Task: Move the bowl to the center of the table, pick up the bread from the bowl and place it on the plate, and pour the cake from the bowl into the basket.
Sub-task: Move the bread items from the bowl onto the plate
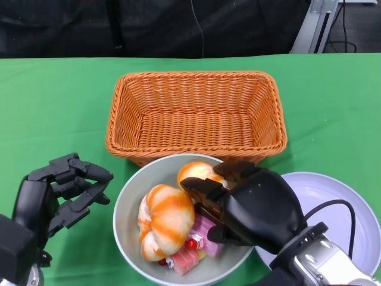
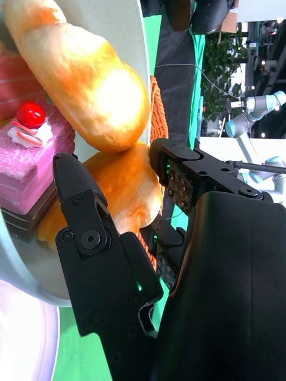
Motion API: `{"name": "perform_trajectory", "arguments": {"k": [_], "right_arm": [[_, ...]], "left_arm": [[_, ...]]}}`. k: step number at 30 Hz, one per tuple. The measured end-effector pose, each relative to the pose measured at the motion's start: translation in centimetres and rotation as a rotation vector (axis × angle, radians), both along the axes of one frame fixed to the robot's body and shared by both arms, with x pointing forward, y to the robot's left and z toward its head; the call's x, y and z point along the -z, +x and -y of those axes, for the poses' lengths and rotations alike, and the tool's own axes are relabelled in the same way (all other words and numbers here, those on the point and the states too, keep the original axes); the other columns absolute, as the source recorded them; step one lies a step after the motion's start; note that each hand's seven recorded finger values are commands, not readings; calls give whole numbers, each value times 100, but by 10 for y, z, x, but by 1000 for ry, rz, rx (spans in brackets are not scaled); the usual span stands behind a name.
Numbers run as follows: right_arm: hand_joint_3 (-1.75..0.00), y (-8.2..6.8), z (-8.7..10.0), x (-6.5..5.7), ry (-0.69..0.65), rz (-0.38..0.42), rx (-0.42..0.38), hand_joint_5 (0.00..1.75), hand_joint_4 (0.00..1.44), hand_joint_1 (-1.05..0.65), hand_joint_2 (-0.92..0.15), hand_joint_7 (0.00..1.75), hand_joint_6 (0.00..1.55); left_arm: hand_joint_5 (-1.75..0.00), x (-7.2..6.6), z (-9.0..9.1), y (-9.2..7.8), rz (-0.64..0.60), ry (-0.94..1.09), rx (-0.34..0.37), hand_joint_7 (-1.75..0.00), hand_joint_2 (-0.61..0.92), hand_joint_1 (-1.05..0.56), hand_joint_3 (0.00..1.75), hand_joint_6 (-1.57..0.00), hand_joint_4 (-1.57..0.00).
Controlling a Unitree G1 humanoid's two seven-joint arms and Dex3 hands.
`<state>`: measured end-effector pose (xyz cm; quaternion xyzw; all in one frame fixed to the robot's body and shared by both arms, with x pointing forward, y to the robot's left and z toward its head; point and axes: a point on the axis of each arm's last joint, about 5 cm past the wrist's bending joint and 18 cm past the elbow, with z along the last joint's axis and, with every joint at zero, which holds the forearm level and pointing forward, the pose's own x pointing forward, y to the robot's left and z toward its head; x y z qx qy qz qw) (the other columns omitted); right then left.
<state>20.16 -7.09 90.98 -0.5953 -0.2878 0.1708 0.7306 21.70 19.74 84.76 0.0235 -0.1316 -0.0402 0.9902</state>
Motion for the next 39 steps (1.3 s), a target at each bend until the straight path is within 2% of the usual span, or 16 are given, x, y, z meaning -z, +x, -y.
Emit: {"name": "perform_trajectory", "arguments": {"k": [2,4,11,12,13,15,18,24,25,27,32,34,39], "right_arm": [[-3,1,0,0,6,-1,-1,8,103,-68,-92,1,67],[-1,1,0,0,13,2,-3,13,112,-59,-90,3,72],[0,1,-1,1,23,10,-12,18,115,-53,-90,2,76],[0,1,-1,1,28,11,-19,34,112,-44,-90,2,79],[0,1,-2,1,37,11,-30,57,101,-41,-89,1,80],[0,2,-2,2,52,13,-50,87,90,-37,-89,0,82],[0,3,-1,2,65,19,-62,97,86,-35,-89,0,83],[0,3,-1,3,68,17,-72,100,84,-35,-89,0,83],[-1,3,-1,3,69,19,-74,115,81,-28,-91,2,90],[-1,3,-1,5,67,29,-87,126,77,-24,-92,3,94],[-2,4,2,6,57,38,-110,127,74,-25,-92,6,103],[-3,4,2,6,56,39,-120,120,76,-26,-92,4,104],[-4,4,2,7,56,41,-131,117,77,-27,-92,4,105]], "left_arm": [[-121,0,0,0,0,1,1,-89,92,-24,21,-97,-90],[-121,0,0,0,3,3,2,-89,92,-24,21,-97,-90],[-121,-1,0,0,12,9,5,-89,92,-25,22,-97,-89],[-121,-1,0,0,12,9,5,-88,92,-24,22,-97,-89],[-121,-1,0,0,12,9,5,-88,92,-24,21,-97,-89],[-121,0,0,0,11,10,4,-88,92,-24,22,-97,-89],[-121,0,0,-1,5,10,4,-88,92,-24,22,-97,-88],[-120,1,0,-1,-1,10,4,-87,92,-24,22,-98,-89],[-121,2,0,-1,-2,10,4,-87,92,-25,21,-98,-89],[-122,2,1,-1,-3,17,6,-88,92,-25,21,-98,-89],[-123,2,1,-1,-3,24,8,-88,92,-26,21,-98,-89],[-124,1,1,-1,-1,25,8,-89,92,-25,22,-97,-88],[-125,1,1,-1,21,31,9,-91,92,-25,23,-96,-87]]}}
